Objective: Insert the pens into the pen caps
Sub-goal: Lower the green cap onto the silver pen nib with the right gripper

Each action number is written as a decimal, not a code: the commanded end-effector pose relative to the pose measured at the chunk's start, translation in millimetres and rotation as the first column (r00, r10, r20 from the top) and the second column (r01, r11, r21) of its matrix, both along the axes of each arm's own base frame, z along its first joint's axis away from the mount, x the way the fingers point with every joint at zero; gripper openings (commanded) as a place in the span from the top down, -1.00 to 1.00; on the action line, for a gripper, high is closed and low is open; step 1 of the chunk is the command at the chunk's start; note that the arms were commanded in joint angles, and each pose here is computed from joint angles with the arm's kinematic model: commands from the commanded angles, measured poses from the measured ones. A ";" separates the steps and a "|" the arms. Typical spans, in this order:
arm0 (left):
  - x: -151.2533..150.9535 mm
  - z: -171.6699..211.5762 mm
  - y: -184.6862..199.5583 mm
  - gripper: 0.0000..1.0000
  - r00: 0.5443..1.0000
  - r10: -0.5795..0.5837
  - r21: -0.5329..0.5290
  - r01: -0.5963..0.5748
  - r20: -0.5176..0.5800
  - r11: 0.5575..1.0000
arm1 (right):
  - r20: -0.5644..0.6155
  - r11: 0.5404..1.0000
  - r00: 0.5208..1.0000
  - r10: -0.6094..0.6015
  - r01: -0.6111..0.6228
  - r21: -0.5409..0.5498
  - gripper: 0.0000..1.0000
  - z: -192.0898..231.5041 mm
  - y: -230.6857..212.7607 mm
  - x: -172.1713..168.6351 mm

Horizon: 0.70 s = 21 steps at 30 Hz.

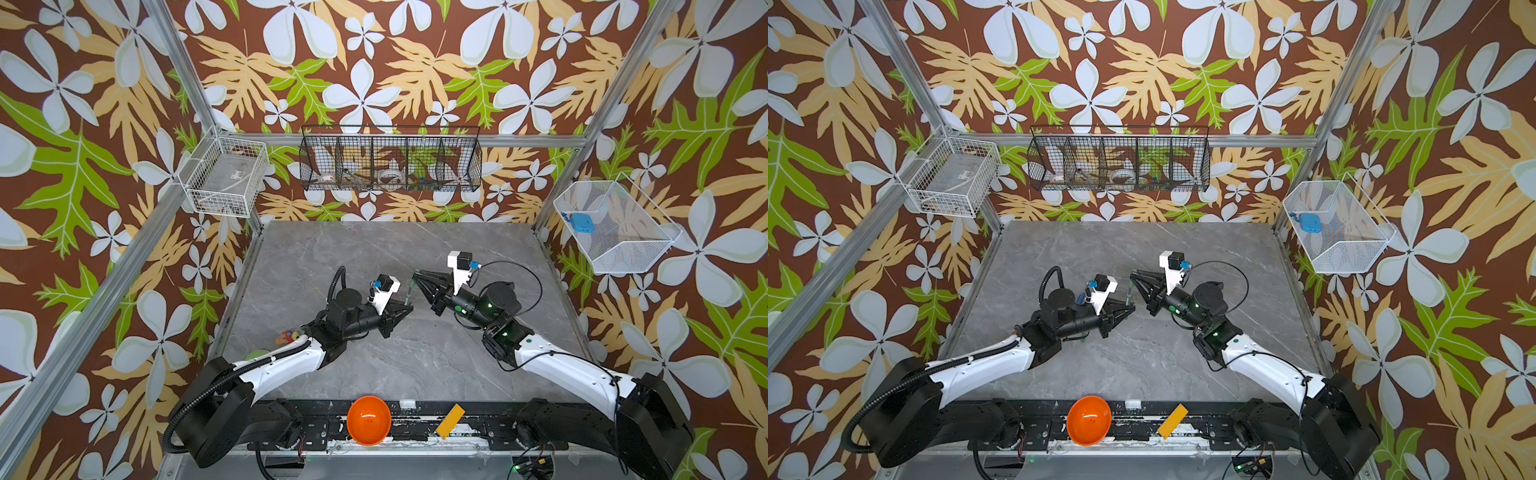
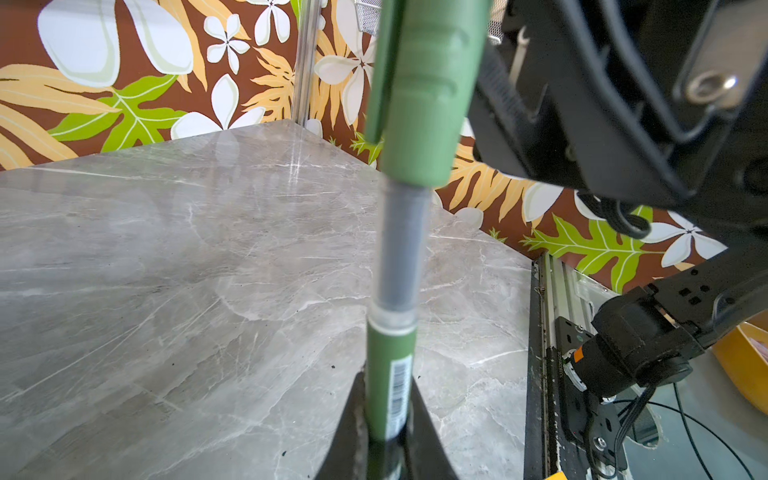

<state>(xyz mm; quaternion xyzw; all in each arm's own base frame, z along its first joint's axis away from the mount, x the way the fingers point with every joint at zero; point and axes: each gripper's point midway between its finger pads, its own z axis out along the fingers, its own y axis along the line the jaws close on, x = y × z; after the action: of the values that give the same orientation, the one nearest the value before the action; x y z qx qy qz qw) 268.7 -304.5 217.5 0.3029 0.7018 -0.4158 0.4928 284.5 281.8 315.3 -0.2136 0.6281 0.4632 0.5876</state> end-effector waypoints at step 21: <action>11.9 7.1 1.2 1.00 0.998 0.048 0.004 -0.048 0.037 0.999 | -0.032 0.990 0.998 0.048 -0.052 -0.130 -0.04 2.7 0.2 -15.5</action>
<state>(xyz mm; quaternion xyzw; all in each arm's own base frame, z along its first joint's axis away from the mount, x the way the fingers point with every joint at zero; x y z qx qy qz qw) 280.1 -302.1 221.4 0.2912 0.7058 -0.3963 0.5099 266.5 281.4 324.3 -0.2503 0.6430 0.4555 0.5625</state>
